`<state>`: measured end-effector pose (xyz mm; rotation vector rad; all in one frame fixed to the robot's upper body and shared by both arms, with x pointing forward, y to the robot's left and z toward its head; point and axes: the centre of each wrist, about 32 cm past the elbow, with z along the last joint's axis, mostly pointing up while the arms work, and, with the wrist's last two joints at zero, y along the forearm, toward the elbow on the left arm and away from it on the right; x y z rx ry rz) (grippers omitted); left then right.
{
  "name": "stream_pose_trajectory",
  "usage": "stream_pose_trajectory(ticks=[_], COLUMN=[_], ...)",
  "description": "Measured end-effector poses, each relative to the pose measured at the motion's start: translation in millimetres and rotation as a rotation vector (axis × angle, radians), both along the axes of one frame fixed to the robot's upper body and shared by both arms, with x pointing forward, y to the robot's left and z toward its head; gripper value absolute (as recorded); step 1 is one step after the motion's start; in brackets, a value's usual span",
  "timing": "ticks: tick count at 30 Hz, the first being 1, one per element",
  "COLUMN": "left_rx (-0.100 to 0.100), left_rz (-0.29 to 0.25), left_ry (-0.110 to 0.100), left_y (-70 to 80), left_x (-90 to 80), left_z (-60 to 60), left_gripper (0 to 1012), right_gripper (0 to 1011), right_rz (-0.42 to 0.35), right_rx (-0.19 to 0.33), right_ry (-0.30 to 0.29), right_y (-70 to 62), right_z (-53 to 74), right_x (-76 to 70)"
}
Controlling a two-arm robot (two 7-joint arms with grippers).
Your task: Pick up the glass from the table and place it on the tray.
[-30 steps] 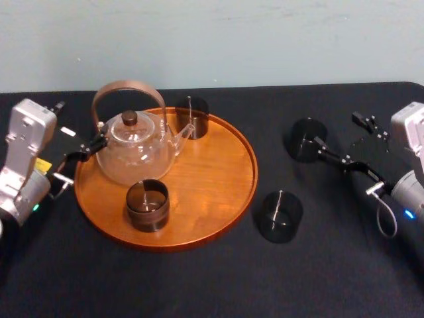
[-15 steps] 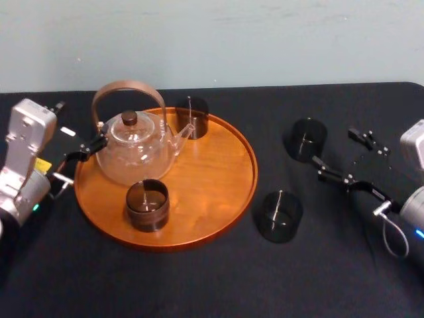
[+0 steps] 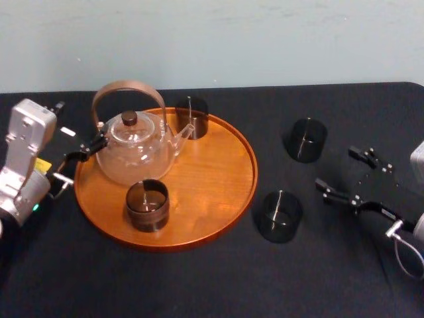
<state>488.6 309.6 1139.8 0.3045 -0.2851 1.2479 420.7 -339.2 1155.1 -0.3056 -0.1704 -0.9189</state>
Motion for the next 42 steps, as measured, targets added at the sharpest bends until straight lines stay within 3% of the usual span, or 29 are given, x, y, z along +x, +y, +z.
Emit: stream_pose_trajectory(ticks=[19,42], left_rx=[0.000,0.000], left_rz=[0.000,0.000], left_ry=[0.000,0.000], left_y=[0.0,0.0], left_x=[0.0,0.0], left_z=[0.0,0.0], left_gripper=[1009,1010], right_gripper=[1002,1002], right_rz=[0.042,0.114], right_rx=[0.023,0.058], right_ry=[0.053,0.127], right_y=[3.8,21.5], right_z=[-8.6,-26.5], right_x=[-30.2,-24.1])
